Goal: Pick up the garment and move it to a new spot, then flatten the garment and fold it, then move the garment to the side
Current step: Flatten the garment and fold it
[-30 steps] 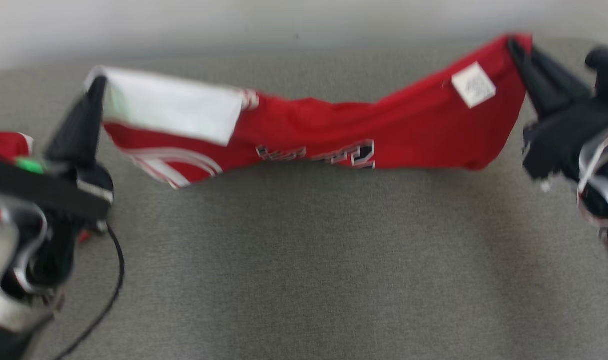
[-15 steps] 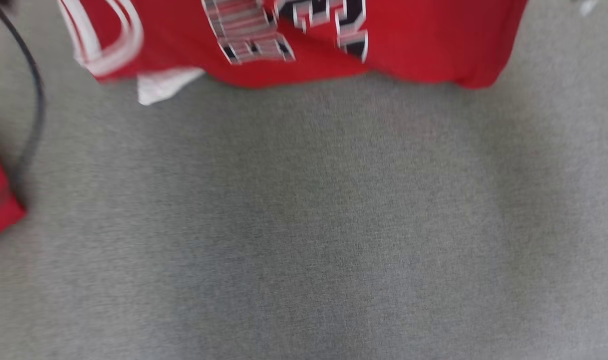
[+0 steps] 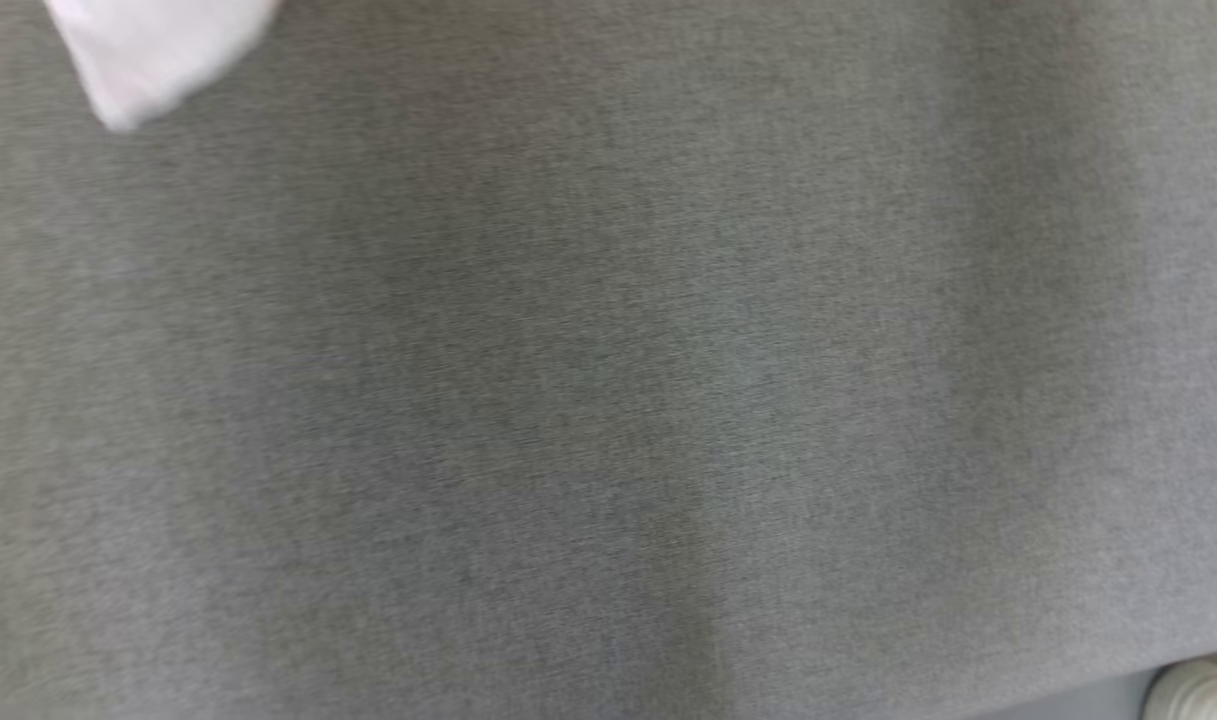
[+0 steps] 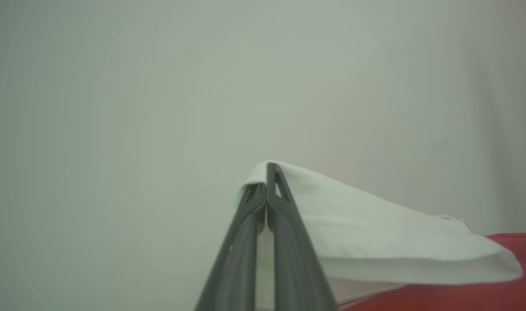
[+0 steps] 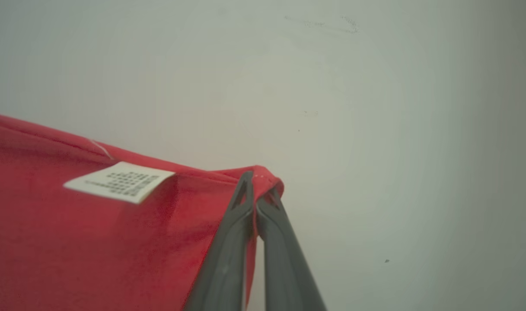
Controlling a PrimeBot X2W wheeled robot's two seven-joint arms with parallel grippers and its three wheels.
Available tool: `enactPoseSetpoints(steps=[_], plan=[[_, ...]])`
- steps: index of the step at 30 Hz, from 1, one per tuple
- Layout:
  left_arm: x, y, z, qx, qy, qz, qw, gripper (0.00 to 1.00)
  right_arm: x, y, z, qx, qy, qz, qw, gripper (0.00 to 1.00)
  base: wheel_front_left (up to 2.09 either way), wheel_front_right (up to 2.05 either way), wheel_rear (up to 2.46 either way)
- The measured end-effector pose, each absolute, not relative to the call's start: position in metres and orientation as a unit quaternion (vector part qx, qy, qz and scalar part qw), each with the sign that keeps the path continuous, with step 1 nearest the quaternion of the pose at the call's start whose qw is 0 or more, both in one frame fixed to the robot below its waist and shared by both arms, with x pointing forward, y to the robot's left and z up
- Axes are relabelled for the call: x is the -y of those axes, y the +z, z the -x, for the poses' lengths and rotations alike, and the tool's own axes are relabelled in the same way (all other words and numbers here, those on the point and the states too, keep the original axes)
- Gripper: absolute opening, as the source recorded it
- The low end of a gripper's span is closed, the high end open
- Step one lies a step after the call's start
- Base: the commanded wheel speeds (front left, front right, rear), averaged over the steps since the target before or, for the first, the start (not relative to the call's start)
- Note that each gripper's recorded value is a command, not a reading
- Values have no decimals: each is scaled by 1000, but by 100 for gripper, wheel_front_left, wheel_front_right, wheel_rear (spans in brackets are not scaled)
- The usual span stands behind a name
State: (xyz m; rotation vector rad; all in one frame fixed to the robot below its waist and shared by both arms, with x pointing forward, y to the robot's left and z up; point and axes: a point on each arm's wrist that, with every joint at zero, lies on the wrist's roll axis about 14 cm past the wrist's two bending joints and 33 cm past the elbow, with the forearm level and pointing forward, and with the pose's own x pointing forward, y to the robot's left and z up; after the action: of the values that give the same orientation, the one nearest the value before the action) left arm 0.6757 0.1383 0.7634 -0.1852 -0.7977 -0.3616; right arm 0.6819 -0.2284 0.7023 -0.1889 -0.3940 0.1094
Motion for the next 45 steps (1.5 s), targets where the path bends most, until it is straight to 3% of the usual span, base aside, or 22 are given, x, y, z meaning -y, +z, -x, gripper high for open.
enactPoseSetpoints(steps=[8, 11, 18, 28, 40, 45], plan=[[-138, 825, -646, 509, -164, 101, 839, 0, 249, 758, -665, 320, -12, 134, 938, 0, 0, 0, 0], [-135, 816, -650, 507, -169, 110, 838, 0, 245, 750, -667, 322, -17, 149, 935, 0, 0, 0, 0], [-118, 718, -687, 396, -193, 126, 889, 0, 238, 662, -676, 229, -6, 172, 958, 0, 0, 0, 0], [-116, 616, -684, 247, -213, 157, 932, 0, 220, 585, -672, 118, 39, 166, 978, 0, 0, 0, 0], [-107, 572, -632, 115, -237, 210, 942, 0, 206, 543, -645, -3, 87, 112, 990, 0, 0, 0, 0], [-103, 559, -593, 55, -239, 266, 932, 0, 208, 527, -613, -64, 95, 62, 991, 0, 0, 0, 0]])
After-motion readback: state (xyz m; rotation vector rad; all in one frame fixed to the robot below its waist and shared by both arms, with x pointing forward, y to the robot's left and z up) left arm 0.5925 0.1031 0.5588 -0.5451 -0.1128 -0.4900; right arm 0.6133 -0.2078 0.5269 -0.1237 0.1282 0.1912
